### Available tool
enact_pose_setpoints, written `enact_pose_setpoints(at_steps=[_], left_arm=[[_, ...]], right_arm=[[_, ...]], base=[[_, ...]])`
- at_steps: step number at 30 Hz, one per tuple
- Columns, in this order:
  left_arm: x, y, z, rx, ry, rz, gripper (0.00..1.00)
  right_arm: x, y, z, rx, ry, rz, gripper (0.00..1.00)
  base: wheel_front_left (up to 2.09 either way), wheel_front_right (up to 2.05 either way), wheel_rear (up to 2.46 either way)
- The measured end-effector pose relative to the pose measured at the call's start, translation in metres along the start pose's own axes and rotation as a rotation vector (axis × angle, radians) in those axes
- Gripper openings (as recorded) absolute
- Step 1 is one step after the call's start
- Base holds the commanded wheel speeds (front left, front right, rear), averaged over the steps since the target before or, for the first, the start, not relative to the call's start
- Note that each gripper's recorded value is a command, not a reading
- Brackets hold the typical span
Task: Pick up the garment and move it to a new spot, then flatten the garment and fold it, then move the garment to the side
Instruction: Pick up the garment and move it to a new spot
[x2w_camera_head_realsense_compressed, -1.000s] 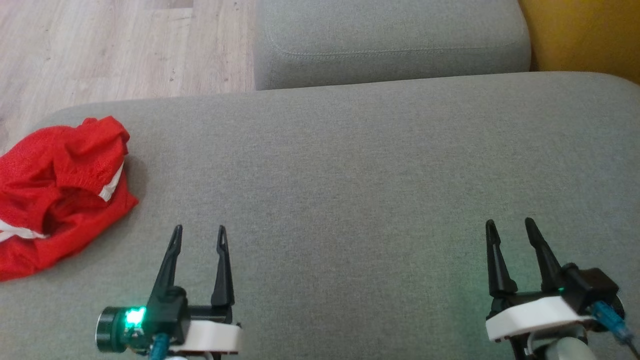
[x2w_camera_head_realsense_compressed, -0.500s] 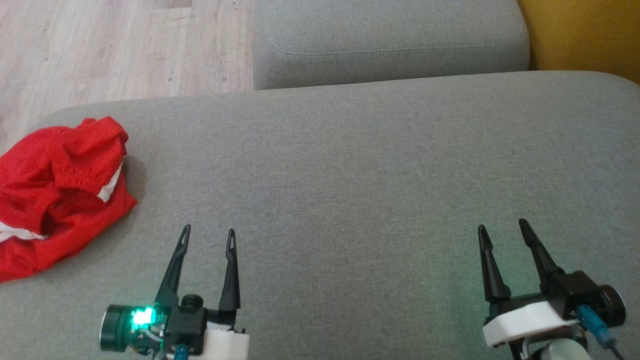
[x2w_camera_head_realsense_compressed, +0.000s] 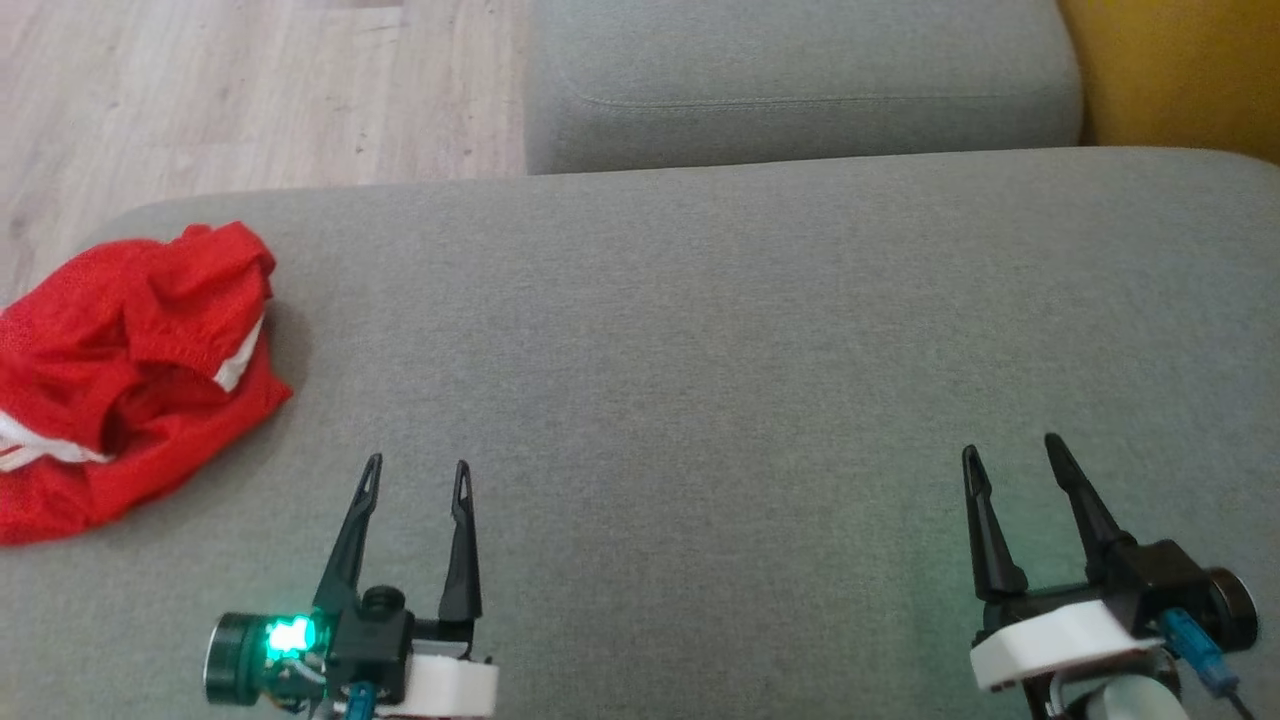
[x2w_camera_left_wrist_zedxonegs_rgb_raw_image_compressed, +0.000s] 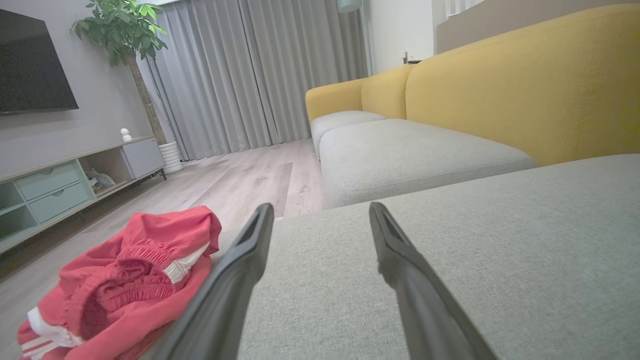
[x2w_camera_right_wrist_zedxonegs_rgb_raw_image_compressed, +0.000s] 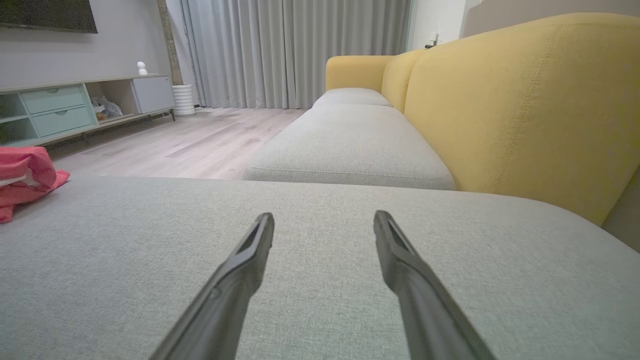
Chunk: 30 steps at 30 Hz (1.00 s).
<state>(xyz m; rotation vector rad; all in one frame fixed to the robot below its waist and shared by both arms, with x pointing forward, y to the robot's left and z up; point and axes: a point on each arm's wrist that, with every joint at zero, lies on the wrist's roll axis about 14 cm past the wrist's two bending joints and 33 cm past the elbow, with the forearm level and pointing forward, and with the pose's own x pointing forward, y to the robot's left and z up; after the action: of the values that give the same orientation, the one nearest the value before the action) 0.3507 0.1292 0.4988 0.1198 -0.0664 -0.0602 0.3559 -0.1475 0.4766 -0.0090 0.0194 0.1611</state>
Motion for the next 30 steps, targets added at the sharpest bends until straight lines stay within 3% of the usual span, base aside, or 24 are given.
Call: enact_pose_setpoints(at_steps=[15, 30], left_arm=[[-0.021, 0.049, -0.006, -0.002, 0.026, 0.162, 1.0], [-0.086, 0.132, -0.008, 0.018, 0.057, 0.485, 1.0]], right_arm=[[0.027, 0.059, 0.012, 0.025, -0.038, 0.187, 1.0], [0.057, 0.148, 0.008, 0.012, -0.031, 0.456, 1.0]], base=[[0.0, 0.0, 0.0], [0.0, 0.0, 0.0]])
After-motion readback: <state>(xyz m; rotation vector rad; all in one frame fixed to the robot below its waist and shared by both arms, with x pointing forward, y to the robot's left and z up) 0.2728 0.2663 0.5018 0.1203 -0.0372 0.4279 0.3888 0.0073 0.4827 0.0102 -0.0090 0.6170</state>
